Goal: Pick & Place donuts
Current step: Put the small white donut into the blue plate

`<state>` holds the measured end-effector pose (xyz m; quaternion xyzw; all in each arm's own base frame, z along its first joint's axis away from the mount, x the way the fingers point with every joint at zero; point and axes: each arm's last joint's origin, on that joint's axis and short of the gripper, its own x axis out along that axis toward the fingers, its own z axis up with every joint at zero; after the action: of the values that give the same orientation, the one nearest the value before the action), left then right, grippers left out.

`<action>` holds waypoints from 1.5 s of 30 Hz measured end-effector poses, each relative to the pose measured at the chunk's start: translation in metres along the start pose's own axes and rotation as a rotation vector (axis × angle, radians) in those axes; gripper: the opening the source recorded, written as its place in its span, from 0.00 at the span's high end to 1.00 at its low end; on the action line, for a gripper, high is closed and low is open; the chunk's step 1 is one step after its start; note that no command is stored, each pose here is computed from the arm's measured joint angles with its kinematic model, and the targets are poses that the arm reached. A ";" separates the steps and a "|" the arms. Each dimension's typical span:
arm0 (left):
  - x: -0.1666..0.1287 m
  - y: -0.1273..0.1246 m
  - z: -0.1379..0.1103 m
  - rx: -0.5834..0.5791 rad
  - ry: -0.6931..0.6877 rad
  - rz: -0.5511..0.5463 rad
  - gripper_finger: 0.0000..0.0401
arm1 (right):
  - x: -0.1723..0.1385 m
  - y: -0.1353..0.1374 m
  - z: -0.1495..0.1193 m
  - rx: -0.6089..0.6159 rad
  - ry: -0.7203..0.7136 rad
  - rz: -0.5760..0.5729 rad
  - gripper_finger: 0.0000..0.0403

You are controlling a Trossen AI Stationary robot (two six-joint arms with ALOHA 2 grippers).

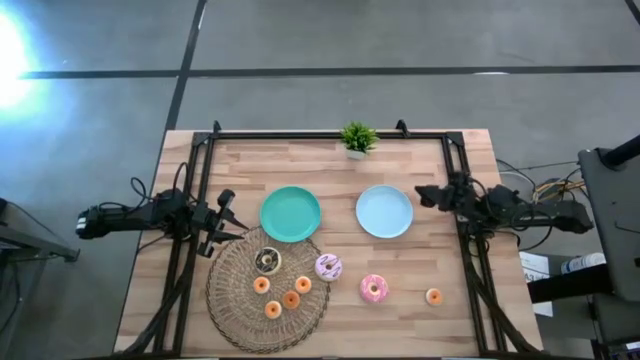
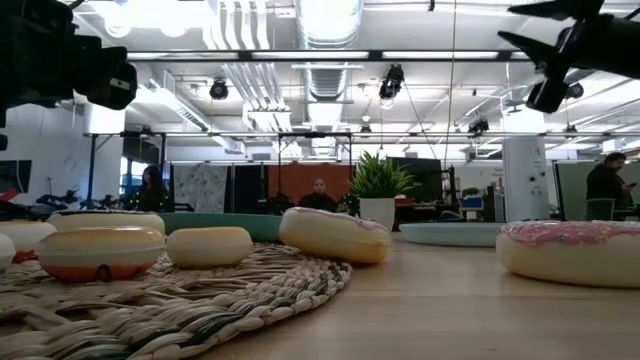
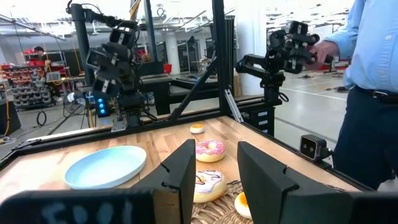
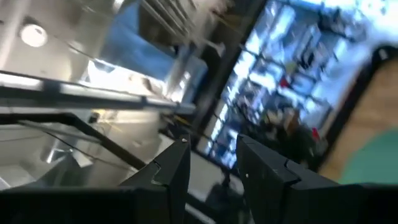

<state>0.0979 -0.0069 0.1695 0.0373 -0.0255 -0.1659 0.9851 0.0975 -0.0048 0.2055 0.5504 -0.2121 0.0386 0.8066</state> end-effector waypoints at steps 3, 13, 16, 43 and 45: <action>0.000 0.000 0.000 0.000 0.000 0.000 0.76 | 0.005 -0.011 -0.008 0.043 0.089 -0.087 0.69; 0.000 0.000 0.000 0.000 0.000 0.000 0.76 | 0.021 -0.028 -0.038 0.160 0.734 -0.585 0.69; 0.000 0.000 0.000 0.000 0.000 0.000 0.76 | 0.025 -0.018 -0.037 0.111 0.908 -0.730 0.69; 0.000 0.000 0.000 0.000 0.000 0.000 0.76 | 0.004 -0.001 -0.111 -0.425 1.849 -0.803 0.38; 0.000 0.000 0.000 0.000 0.000 0.000 0.76 | 0.003 -0.003 -0.121 -0.458 1.865 -0.798 0.38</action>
<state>0.0978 -0.0069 0.1695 0.0373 -0.0255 -0.1660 0.9851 0.1376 0.1030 0.1671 0.1659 0.6911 0.1379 0.6898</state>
